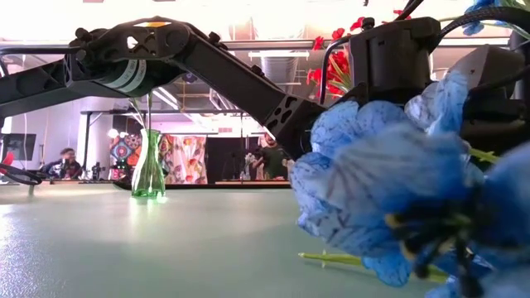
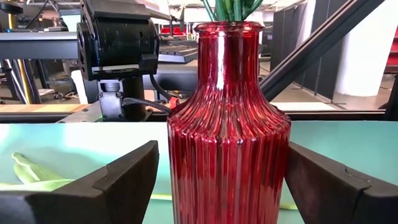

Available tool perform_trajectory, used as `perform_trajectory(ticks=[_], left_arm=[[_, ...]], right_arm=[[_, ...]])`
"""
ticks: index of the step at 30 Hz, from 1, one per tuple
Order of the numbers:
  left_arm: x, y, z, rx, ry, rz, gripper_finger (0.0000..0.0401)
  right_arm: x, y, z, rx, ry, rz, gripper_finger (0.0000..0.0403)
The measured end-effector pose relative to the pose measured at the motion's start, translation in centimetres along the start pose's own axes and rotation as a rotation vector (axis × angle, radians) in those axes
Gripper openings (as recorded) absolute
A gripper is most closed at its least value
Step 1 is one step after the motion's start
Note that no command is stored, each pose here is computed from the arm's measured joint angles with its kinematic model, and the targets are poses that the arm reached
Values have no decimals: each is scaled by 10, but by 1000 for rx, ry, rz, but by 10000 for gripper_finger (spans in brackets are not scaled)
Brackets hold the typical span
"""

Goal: Sort flowers into vase by color
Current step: Put the blue flower into the red vase

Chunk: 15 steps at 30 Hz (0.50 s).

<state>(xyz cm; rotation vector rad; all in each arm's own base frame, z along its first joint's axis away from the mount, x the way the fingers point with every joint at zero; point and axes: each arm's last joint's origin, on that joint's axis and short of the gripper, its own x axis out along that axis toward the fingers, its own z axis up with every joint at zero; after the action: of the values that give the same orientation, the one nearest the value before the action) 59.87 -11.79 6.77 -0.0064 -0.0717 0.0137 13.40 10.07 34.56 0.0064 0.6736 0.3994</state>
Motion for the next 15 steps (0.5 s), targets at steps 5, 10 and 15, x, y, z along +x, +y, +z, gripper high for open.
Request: perform_trajectory(ticks=[5, 10, 15], left_arm=[[0, 0, 3, -22, -9, -1, 309], [0, -5, 9, -29, -27, -7, 309], [1, -7, 18, -25, -28, -10, 309]], right_arm=[[-7, 4, 18, -15, -1, 0, 125], [-11, 7, 31, -43, -2, 0, 125], [-15, 9, 38, -53, -19, 4, 125]])
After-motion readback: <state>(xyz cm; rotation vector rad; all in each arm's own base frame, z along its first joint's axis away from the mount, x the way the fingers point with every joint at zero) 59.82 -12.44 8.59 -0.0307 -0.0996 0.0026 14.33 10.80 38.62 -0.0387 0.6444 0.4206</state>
